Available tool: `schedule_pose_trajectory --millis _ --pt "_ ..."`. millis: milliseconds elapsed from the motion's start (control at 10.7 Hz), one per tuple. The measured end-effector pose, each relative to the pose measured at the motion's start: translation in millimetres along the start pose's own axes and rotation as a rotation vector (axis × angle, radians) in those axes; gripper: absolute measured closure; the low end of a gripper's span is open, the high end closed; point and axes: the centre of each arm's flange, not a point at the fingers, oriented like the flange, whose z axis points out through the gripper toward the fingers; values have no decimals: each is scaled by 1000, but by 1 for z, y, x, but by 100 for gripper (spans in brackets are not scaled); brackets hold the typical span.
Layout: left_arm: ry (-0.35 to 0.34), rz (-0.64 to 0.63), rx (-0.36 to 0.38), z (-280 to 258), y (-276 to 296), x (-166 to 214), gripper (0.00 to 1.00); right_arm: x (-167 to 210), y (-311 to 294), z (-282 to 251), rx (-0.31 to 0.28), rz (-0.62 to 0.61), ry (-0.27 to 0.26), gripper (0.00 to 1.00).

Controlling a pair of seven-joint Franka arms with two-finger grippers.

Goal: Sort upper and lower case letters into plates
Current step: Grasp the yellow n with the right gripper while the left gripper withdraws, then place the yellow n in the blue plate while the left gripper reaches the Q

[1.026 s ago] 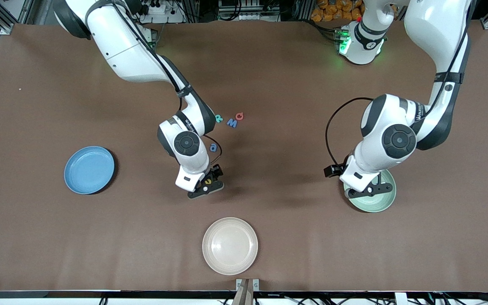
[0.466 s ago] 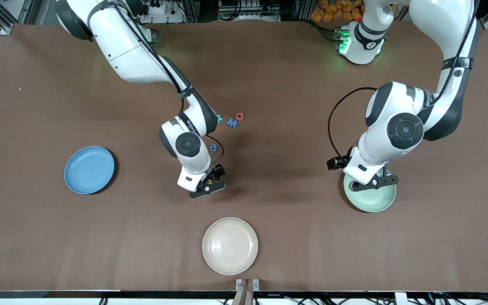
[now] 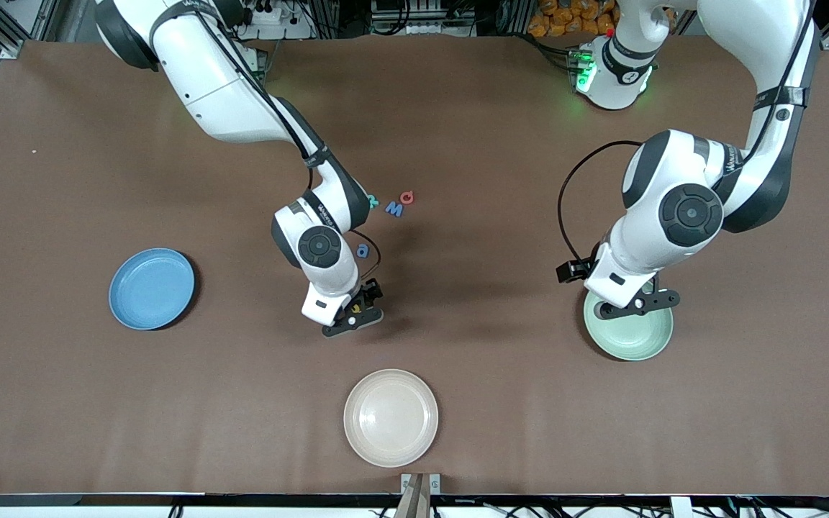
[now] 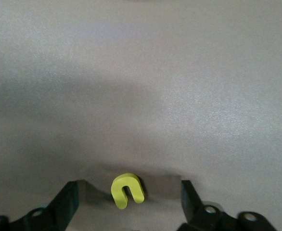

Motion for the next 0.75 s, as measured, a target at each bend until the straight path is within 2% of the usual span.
schedule_pose_trajectory --millis 93,187,373,466,746 --pt "0 1 1 -1 1 -1 0 0 0 0 0 1 0 27" --pt "0 2 1 -1 1 -1 0 1 0 -1 3 2 2 37" --pt "3 2 0 -3 1 -2 0 2 4 -4 0 -7 -1 68" --pt "5 4 -1 -5 2 -3 0 1 5 -5 -1 -14 -7 72" --pt "4 14 2 -5 12 -9 0 2 6 -6 -2 -10 -11 73"
